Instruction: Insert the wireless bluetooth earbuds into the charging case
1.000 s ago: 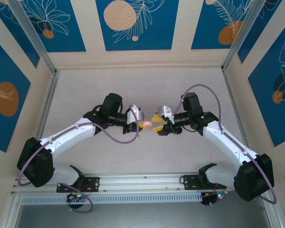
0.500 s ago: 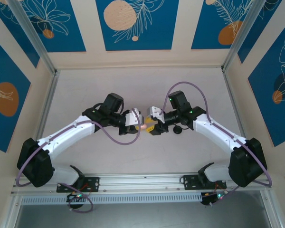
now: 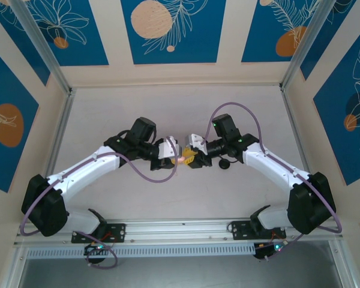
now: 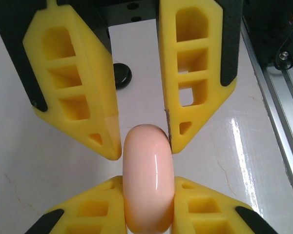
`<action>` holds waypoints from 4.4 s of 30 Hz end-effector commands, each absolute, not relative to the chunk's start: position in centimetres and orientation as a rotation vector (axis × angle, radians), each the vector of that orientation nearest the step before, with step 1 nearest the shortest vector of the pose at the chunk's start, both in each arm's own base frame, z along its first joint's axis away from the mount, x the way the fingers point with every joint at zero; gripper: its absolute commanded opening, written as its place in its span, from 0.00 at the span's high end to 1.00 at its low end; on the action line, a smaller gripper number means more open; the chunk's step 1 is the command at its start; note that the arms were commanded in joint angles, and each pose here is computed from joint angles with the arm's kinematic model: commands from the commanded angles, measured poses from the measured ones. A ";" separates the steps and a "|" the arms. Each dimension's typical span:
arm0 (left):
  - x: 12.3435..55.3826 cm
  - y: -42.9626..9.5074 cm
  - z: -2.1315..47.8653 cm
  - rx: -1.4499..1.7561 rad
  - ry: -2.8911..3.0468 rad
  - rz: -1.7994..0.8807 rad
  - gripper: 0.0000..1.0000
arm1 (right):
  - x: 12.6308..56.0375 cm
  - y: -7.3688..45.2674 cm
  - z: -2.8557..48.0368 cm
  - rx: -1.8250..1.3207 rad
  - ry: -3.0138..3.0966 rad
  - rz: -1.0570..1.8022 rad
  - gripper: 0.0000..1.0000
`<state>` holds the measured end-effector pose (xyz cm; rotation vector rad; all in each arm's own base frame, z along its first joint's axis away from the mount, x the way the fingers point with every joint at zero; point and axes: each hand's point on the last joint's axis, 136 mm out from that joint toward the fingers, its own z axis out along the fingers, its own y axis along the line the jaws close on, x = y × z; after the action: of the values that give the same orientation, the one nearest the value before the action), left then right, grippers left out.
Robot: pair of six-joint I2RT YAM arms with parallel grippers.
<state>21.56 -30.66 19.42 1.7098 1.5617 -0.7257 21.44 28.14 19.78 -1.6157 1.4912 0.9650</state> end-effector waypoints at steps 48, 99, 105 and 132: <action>19.4 -34.2 27.2 1.367 1.140 -1.185 0.61 | 19.4 24.2 26.7 -1.400 1.204 1.234 0.79; 19.2 -34.7 26.5 1.399 1.174 -1.148 0.63 | 19.7 25.0 26.8 -1.394 1.213 1.213 0.78; 19.4 -34.7 26.2 1.397 1.179 -1.141 0.64 | 19.7 25.0 27.0 -1.394 1.210 1.211 0.78; 18.4 -34.6 25.5 1.486 1.184 -1.095 0.81 | 21.4 25.3 27.3 -1.333 1.295 1.165 0.56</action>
<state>20.84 -34.29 25.59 1.3925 1.2273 -1.0463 20.58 25.12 26.28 -1.3416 1.3222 1.2303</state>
